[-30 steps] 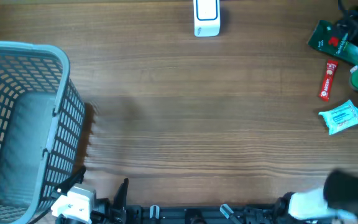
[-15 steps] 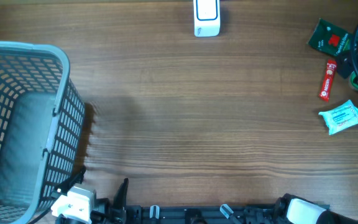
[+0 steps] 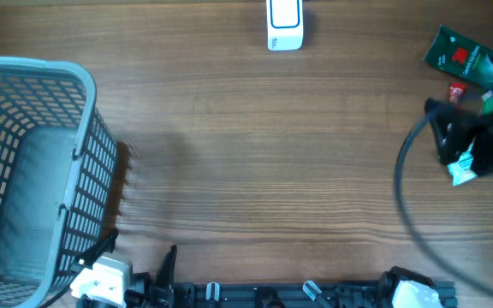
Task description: Scan the item barcode
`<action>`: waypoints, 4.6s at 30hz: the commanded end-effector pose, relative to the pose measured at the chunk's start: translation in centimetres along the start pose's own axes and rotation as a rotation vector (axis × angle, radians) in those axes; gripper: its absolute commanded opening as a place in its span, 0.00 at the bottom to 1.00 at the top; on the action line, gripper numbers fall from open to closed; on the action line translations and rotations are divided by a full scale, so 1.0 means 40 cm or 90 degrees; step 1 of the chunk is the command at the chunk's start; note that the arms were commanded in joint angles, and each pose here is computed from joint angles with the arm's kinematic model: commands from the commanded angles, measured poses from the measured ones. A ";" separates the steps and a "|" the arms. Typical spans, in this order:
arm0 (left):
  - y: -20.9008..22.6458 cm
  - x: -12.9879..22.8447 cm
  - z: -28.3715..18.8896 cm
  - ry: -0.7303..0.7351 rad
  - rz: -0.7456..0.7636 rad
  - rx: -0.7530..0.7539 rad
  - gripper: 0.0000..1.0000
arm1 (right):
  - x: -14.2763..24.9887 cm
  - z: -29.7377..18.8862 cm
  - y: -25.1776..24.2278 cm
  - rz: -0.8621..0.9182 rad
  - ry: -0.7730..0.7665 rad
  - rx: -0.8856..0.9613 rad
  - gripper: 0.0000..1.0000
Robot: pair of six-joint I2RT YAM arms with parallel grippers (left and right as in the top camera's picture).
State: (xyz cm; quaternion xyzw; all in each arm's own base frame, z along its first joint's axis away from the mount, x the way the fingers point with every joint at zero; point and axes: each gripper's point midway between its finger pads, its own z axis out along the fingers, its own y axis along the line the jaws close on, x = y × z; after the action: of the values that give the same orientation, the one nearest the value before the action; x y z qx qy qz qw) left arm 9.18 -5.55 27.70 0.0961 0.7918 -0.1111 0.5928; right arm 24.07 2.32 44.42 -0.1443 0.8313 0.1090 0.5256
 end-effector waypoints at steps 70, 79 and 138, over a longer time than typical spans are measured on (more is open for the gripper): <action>-0.008 0.000 -0.002 -0.004 0.010 0.012 1.00 | 0.610 0.294 -0.045 0.142 -0.290 0.151 1.00; -0.008 0.000 -0.002 -0.004 0.010 0.012 1.00 | 0.610 0.294 -0.045 0.142 -0.290 0.151 1.00; 0.308 0.185 0.379 -0.156 -0.121 -0.218 1.00 | 0.610 0.294 -0.045 0.142 -0.290 0.151 1.00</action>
State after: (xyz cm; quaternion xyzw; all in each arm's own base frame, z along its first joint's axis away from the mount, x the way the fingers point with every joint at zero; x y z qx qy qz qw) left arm 24.55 1.47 15.96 -0.0831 0.7281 -0.0468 0.6788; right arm 24.66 1.94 17.23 0.0268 0.7111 0.1025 0.6951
